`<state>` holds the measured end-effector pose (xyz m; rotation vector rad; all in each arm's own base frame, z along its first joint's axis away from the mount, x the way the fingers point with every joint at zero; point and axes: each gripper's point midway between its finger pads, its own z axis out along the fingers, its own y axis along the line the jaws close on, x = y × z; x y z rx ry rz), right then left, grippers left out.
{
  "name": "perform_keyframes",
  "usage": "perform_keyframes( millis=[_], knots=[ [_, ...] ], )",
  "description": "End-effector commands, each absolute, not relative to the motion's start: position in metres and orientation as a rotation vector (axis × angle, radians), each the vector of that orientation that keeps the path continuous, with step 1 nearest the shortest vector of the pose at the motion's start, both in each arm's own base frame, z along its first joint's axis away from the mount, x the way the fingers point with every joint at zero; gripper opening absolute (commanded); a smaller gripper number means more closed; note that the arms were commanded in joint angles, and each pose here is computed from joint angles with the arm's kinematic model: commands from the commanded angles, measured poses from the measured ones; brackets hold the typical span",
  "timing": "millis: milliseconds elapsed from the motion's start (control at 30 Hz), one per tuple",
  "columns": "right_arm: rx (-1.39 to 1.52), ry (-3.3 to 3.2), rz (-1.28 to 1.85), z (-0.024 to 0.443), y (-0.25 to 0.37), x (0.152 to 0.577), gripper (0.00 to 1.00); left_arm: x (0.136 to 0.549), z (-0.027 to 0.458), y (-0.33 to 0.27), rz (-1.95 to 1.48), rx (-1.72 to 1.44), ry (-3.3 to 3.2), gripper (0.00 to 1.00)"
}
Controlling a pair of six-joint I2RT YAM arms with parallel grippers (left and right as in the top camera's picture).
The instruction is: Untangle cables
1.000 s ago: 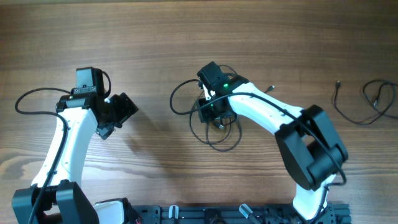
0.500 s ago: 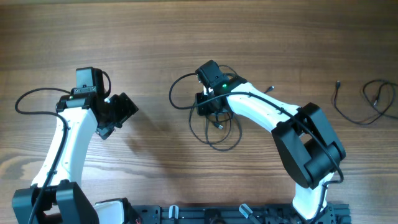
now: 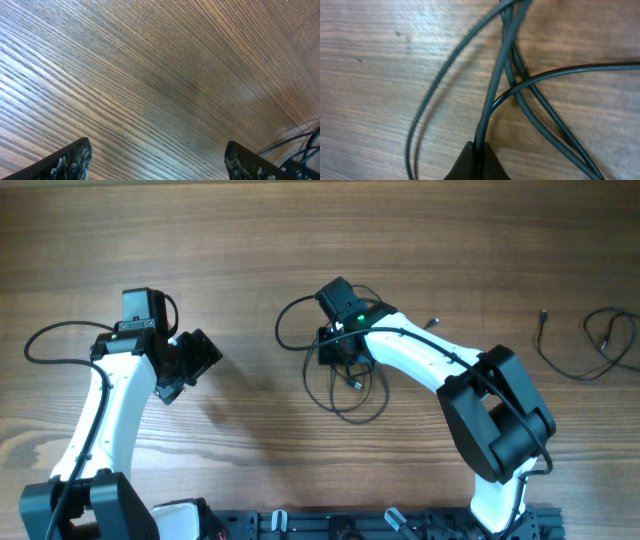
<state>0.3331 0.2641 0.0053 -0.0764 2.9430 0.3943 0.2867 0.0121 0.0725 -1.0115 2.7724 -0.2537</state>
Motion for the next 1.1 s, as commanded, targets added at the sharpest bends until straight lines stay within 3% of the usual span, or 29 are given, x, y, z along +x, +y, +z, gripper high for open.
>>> perform_keyframes(
  millis=[0, 133, 300, 467, 600, 867, 1067],
  knots=[
    [-0.1, 2.966, 0.363, 0.01, 0.263, 0.332, 0.04, 0.287, 0.073, 0.015, -0.24, -1.019, 2.767, 0.87],
    [-0.227, 2.935, 0.421, 0.055, 0.273, 0.334, 0.05, 0.288, 0.073, 0.015, -0.24, -1.019, 2.766, 0.87],
    [-0.423, 2.713, 0.666, 0.165, 0.307, 0.35, 0.04, 0.288, 0.073, 0.015, -0.241, -1.018, 2.763, 0.87],
    [-0.436, 2.454, 0.777, 0.264, 0.318, 0.364, 0.04, 0.288, 0.073, 0.015, -0.24, -1.018, 2.764, 0.87],
    [-0.437, 2.382, 0.801, 0.287, 0.318, 0.364, 0.04, 0.288, 0.073, 0.015, -0.241, -1.018, 2.763, 0.87],
    [-0.432, 2.447, 0.772, 0.274, 0.313, 0.358, 0.04, 0.289, 0.074, 0.009, -0.291, -1.013, 2.769, 0.87],
    [-0.393, 2.452, 0.746, 0.271, 0.31, 0.362, 0.04, 0.297, 0.087, -0.034, -0.679, -0.937, 2.769, 0.92]
  ],
)
